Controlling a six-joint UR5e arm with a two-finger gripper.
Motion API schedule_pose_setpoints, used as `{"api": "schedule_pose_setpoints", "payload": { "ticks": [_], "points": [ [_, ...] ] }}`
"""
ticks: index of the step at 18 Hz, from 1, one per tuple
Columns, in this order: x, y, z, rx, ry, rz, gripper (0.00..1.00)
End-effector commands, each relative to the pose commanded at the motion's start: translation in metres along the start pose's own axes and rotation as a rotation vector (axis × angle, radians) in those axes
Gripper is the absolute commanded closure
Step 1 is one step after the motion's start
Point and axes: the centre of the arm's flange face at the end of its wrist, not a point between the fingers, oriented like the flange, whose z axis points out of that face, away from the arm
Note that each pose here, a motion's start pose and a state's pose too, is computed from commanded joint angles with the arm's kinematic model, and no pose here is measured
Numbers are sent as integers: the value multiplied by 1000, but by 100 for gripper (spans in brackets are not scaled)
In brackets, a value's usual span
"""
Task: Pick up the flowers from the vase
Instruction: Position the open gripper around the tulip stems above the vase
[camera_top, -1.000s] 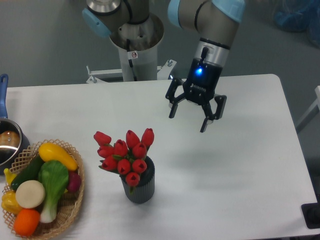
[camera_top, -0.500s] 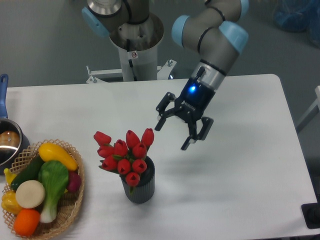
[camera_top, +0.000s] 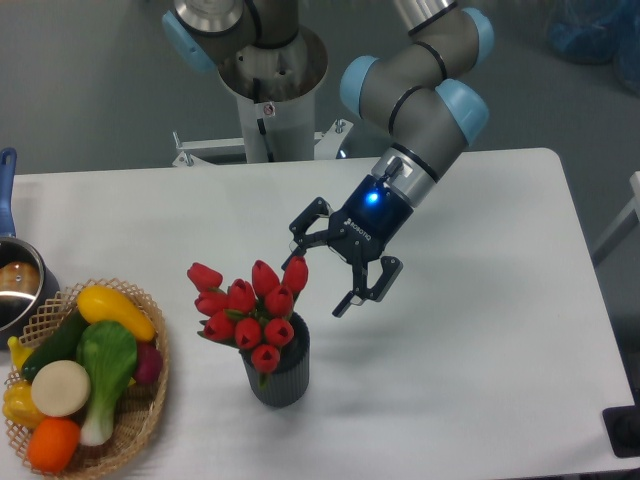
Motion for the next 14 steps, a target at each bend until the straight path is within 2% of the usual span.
{"api": "schedule_pose_setpoints", "payload": {
  "ticks": [4,14],
  "points": [
    [-5,-14,17,1,26,-3,0],
    [-2,-15,47,5,77,20,0]
  ]
}}
